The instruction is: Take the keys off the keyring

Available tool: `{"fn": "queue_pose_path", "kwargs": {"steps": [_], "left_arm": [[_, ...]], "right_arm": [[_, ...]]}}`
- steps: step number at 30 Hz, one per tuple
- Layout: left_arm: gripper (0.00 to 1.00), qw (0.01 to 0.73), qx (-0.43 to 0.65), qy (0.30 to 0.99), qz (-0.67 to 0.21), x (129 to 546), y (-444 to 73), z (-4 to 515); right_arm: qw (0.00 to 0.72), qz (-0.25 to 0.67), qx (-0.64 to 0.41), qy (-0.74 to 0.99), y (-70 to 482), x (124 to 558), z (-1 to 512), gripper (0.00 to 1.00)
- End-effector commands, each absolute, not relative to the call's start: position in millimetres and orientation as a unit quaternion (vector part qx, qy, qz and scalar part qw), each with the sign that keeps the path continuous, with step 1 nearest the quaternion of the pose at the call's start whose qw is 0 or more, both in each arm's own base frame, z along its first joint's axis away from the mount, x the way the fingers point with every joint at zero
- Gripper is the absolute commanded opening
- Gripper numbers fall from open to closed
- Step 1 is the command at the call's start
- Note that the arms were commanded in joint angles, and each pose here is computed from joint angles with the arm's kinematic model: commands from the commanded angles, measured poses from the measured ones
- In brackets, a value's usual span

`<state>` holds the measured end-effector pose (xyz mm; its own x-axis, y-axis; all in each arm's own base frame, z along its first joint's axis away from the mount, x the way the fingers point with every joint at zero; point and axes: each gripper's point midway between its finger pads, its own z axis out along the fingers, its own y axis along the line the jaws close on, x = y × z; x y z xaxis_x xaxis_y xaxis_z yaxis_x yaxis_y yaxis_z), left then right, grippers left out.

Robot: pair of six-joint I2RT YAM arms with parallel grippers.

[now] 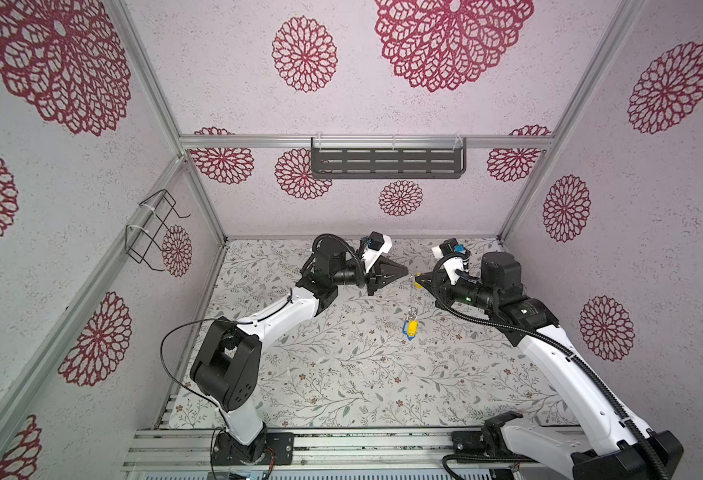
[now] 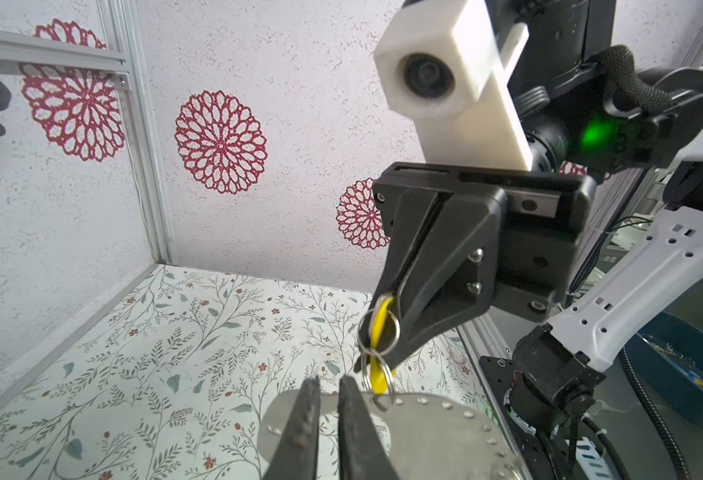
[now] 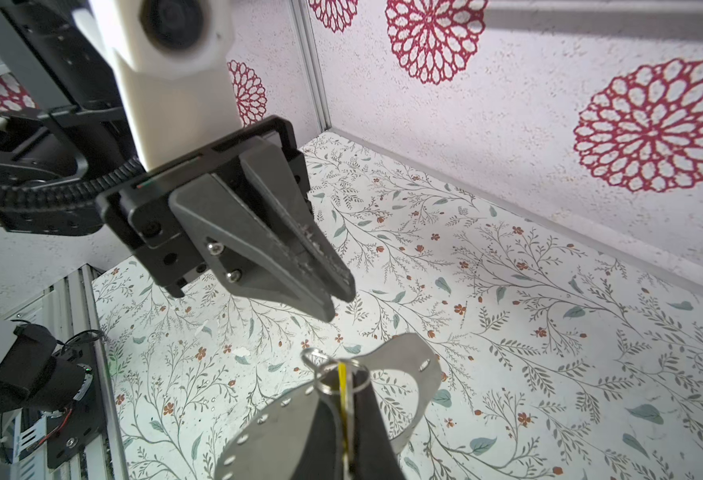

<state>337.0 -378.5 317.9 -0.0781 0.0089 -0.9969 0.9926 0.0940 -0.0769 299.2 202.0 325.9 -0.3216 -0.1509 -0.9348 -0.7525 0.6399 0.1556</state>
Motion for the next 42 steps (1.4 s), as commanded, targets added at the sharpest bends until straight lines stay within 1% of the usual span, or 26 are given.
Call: {"fn": "queue_pose_path", "kwargs": {"steps": [1, 3, 4, 5, 6, 7, 8, 10, 32, 42], "left_arm": [[0.06, 0.512, 0.466, 0.532, -0.488, 330, -372, 334], [0.04, 0.512, 0.466, 0.534, -0.486, 330, -371, 334], [0.02, 0.511, 0.466, 0.535, -0.486, 330, -371, 333], [0.02, 0.51, 0.466, 0.536, -0.486, 330, -371, 332], [0.09, 0.509, 0.466, 0.538, -0.485, 330, -372, 331], [0.24, 0.51, 0.464, 0.541, -0.482, 332, -371, 330], [0.32, 0.511, 0.464, 0.543, -0.479, 333, -370, 329], [0.4, 0.511, 0.465, 0.544, -0.477, 333, -370, 327], [0.42, 0.494, 0.478, 0.537, -0.488, 325, -382, 331], [0.41, 0.479, 0.495, 0.54, -0.484, 319, -395, 323]], "right_arm": [[0.537, 0.312, -0.3, 0.724, 201, 297, 352, 0.0], [0.537, 0.313, -0.299, 0.724, 201, 297, 351, 0.0], [0.537, 0.315, -0.299, 0.723, 201, 297, 352, 0.0], [0.537, 0.314, -0.298, 0.724, 200, 297, 352, 0.0], [0.538, 0.314, -0.298, 0.723, 200, 297, 353, 0.0], [0.539, 0.313, -0.298, 0.723, 199, 297, 353, 0.0], [0.538, 0.313, -0.297, 0.724, 199, 297, 353, 0.0], [0.538, 0.314, -0.298, 0.723, 199, 297, 354, 0.0], [0.535, 0.325, -0.3, 0.72, 203, 299, 359, 0.0], [0.538, 0.328, -0.3, 0.717, 204, 299, 362, 0.0]]}}
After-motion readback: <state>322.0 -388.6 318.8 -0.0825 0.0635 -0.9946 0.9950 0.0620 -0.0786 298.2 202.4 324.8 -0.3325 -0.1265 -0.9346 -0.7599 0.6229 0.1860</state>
